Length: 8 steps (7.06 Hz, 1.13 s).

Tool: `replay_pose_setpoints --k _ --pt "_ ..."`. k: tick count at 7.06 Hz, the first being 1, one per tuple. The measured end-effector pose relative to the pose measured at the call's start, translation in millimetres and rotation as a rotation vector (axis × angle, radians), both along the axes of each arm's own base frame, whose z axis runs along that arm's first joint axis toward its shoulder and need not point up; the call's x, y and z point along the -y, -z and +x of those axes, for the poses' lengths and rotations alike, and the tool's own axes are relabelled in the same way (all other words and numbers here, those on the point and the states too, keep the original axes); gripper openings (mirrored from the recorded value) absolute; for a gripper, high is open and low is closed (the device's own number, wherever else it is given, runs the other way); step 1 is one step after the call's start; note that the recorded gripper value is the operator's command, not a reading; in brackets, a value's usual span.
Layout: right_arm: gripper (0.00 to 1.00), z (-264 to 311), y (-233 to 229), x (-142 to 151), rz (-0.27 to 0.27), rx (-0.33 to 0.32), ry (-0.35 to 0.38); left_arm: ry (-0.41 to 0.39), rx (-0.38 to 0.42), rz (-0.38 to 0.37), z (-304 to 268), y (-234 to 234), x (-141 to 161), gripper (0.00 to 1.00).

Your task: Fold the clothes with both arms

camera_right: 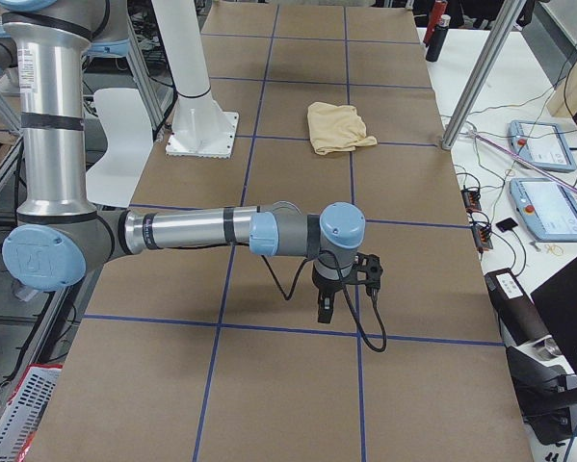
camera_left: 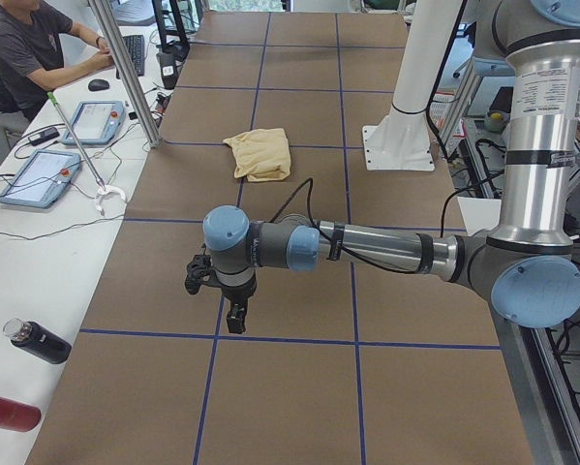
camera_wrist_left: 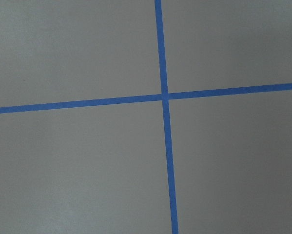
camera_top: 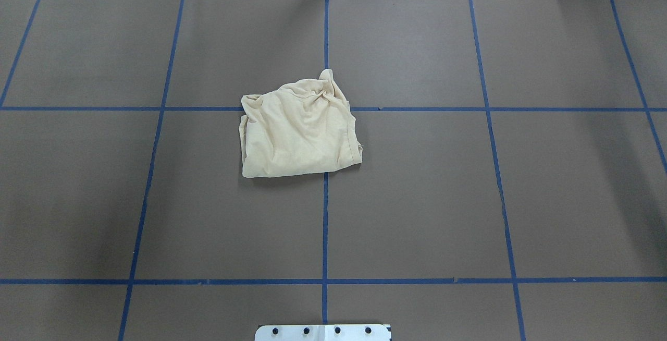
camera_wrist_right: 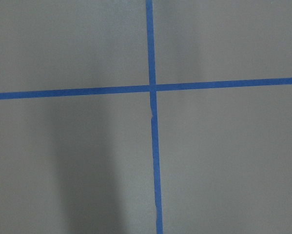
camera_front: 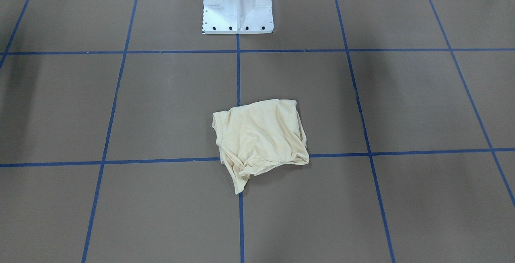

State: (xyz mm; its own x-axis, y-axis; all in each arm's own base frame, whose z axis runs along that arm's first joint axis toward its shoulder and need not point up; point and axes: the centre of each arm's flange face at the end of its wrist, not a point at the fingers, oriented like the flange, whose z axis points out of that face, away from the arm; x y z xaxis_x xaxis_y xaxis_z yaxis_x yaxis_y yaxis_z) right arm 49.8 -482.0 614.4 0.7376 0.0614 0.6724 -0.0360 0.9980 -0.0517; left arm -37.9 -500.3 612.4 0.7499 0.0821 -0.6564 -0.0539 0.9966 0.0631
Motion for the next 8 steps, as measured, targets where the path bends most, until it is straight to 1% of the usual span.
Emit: replay_pose_setpoints --k 8 --pt "1.00 -0.2 6.1 5.9 0.012 -0.001 -0.001 -0.001 0.000 0.005 0.5 2.5 2.4 1.00"
